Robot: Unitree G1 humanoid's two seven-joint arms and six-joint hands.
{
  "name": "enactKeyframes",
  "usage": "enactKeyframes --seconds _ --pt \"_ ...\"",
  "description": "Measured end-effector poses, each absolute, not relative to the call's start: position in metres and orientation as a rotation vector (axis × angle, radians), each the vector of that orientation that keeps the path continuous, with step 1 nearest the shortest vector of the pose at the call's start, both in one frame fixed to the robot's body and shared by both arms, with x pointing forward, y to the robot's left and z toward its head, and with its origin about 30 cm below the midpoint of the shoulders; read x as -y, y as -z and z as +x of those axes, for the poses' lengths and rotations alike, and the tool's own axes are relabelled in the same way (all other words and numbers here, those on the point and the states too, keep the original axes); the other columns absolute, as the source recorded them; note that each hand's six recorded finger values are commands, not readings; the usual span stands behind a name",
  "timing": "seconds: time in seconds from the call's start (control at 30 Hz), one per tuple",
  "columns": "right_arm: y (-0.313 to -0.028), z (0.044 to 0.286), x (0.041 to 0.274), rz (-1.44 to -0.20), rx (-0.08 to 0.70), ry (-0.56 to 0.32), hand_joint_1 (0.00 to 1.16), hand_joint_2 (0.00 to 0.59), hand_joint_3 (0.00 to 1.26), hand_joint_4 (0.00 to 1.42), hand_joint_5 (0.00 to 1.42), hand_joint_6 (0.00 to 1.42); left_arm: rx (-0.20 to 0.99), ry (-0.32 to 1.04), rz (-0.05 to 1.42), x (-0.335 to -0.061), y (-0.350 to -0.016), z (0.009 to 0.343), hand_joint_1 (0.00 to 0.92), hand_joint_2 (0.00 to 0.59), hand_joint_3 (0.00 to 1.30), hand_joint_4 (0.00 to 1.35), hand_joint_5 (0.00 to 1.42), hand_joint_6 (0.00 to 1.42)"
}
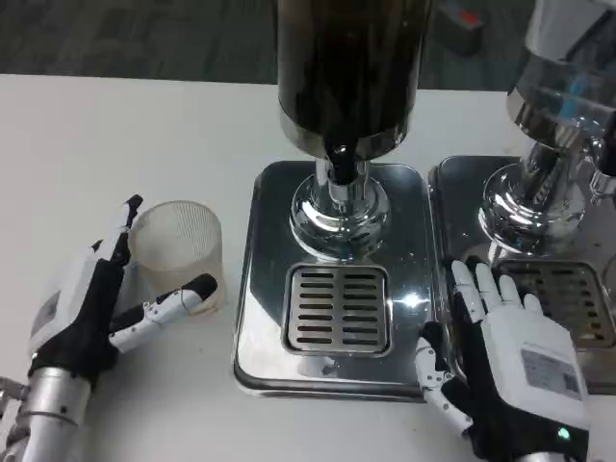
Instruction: Grasp the cup under the faucet to collect the drink, then remove the cup.
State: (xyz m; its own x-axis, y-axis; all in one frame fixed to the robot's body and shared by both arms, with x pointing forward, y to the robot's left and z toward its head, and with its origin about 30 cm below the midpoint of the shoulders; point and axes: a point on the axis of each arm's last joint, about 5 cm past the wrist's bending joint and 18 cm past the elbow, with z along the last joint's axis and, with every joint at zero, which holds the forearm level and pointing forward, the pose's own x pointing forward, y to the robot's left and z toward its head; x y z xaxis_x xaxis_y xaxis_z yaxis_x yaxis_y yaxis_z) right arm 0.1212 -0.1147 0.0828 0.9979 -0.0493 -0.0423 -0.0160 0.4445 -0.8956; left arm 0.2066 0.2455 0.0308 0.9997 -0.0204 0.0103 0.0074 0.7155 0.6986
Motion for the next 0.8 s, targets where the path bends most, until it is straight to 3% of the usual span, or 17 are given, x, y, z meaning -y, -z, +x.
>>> enactKeyframes --seconds 0.33,0.8 --pt "-0.084 0.121 0.114 -1.099 -0.075 0.028 0.21 0.553 0.06 0.00 0.00 0.00 0.029 -0.001 0.753 -0.245 -0.032 0.211 0.278 0.047 0.00 0.01 0.28 0.24" --pt "-0.086 0.118 0.112 -1.079 -0.089 0.043 0.21 0.546 0.06 0.00 0.00 0.00 0.065 -0.017 0.739 -0.239 -0.034 0.217 0.340 0.086 0.31 0.40 0.70 0.79"
